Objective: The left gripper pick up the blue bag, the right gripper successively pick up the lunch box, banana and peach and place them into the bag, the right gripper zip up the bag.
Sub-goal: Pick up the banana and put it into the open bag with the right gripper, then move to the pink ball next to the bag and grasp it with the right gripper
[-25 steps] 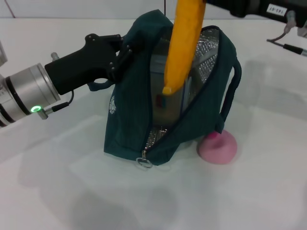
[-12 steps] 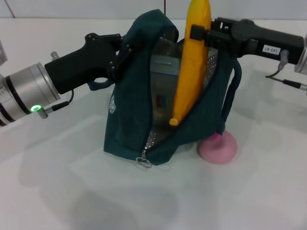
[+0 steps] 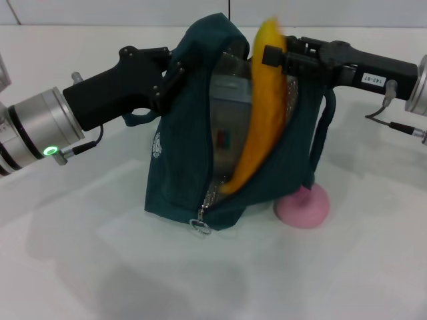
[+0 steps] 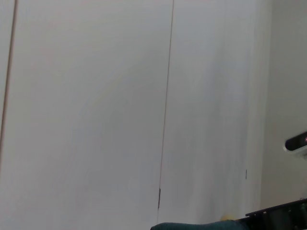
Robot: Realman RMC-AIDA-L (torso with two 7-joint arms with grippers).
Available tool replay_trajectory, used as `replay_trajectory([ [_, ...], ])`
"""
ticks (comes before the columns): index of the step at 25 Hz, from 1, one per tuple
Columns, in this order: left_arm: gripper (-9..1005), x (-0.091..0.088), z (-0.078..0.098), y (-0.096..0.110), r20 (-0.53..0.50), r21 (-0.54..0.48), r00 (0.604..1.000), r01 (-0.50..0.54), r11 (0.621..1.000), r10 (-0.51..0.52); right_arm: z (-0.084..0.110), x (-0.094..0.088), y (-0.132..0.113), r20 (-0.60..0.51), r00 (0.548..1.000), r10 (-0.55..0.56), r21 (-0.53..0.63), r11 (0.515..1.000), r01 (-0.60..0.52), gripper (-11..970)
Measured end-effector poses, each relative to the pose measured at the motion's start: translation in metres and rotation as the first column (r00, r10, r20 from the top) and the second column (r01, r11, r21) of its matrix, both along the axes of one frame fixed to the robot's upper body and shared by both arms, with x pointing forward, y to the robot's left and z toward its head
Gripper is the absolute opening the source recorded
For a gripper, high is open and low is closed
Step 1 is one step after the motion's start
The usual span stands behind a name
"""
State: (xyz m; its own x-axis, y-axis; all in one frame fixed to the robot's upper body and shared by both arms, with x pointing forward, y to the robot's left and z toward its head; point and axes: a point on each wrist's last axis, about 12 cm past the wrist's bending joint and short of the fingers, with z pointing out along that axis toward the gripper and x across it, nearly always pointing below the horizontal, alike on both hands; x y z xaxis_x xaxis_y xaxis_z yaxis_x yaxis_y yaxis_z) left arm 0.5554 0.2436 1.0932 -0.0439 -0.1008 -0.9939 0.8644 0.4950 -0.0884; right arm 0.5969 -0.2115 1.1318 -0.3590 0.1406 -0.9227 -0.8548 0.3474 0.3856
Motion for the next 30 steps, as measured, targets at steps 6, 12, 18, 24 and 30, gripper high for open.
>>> replay_trajectory([
  [6, 43, 0.000, 0.000, 0.000, 0.000, 0.000, 1.000, 0.000, 1.000, 0.000, 0.004, -0.002, -0.004, 0.092, 0.996, -0.019, 0.026, 1.000, 0.017, 561],
  [12, 42, -0.001, -0.002, 0.002, 0.007, 0.006, 1.000, -0.016, 1.000, 0.016, 0.004, -0.030, -0.030, 0.273, 0.961, -0.040, 0.093, 0.996, 0.015, 755],
  [18, 43, 0.002, -0.006, 0.006, 0.006, 0.040, 0.998, -0.057, 0.998, 0.057, -0.017, -0.077, -0.079, 0.365, 0.917, -0.158, 0.062, 0.987, 0.145, 873],
  [24, 42, 0.001, -0.008, 0.008, 0.028, 0.060, 0.997, -0.072, 0.996, 0.071, -0.069, -0.116, -0.089, 0.328, 0.927, -0.180, -0.064, 0.975, 0.212, 870],
  [30, 39, 0.001, -0.014, 0.006, 0.015, 0.075, 0.996, -0.089, 0.993, 0.088, -0.099, -0.125, -0.075, 0.332, 0.921, -0.203, -0.140, 0.955, 0.261, 858],
])
